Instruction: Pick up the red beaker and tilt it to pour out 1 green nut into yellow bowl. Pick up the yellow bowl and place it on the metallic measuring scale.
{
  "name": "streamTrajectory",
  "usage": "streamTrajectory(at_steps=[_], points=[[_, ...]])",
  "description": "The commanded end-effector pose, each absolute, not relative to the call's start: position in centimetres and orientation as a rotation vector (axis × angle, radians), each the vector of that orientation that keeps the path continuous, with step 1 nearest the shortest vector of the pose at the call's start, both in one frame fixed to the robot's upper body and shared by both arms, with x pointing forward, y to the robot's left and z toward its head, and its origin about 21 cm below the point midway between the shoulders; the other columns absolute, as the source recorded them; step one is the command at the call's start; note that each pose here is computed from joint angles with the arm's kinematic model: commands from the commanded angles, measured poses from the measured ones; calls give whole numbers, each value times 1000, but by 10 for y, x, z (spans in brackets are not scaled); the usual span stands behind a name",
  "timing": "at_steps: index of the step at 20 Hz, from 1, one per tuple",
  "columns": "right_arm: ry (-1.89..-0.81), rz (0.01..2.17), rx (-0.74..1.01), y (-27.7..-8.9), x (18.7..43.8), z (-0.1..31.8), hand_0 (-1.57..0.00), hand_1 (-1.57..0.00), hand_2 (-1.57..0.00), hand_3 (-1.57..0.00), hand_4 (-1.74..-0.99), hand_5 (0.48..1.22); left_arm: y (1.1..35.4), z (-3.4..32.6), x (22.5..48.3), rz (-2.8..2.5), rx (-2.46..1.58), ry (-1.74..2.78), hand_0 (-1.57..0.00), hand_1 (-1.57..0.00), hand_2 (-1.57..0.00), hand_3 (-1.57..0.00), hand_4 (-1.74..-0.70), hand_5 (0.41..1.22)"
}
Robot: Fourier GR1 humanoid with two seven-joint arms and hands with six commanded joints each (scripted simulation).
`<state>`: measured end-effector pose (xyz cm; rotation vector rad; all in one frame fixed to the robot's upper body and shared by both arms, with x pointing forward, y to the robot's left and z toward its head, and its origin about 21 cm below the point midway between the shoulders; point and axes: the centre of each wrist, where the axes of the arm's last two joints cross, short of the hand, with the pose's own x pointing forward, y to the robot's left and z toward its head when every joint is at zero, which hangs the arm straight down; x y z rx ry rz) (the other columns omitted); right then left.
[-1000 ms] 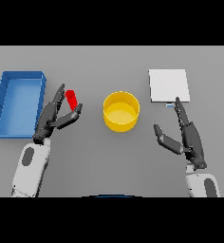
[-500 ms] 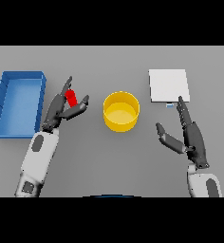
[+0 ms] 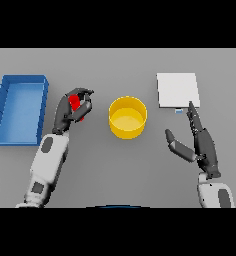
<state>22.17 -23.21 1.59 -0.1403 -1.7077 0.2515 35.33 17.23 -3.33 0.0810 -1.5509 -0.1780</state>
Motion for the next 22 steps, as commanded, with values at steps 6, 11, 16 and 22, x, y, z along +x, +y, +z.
streamTrajectory(at_steps=[6,11,16,22], points=[[-1712,236,-124,-231,223,14,1,1,1,1,-1250,647,166,-32,354,-254,129,-1583,-1304,-1313,-1333,-1237,-1597,1148],[-1716,248,-124,-229,222,14,1,1,1,1,-1248,645,168,-21,358,-183,41,-1618,-1483,-1486,-1493,-1462,-1639,1157],[-1718,259,-133,-232,222,13,1,1,1,1,-1228,645,174,6,362,-173,-21,-1677,-1542,-1543,-1545,-1535,-1708,1132],[-1754,289,-175,-229,224,13,1,1,1,1,-1219,660,180,27,372,-310,33,-1684,-1556,-1557,-1558,-1553,-1724,1135]])
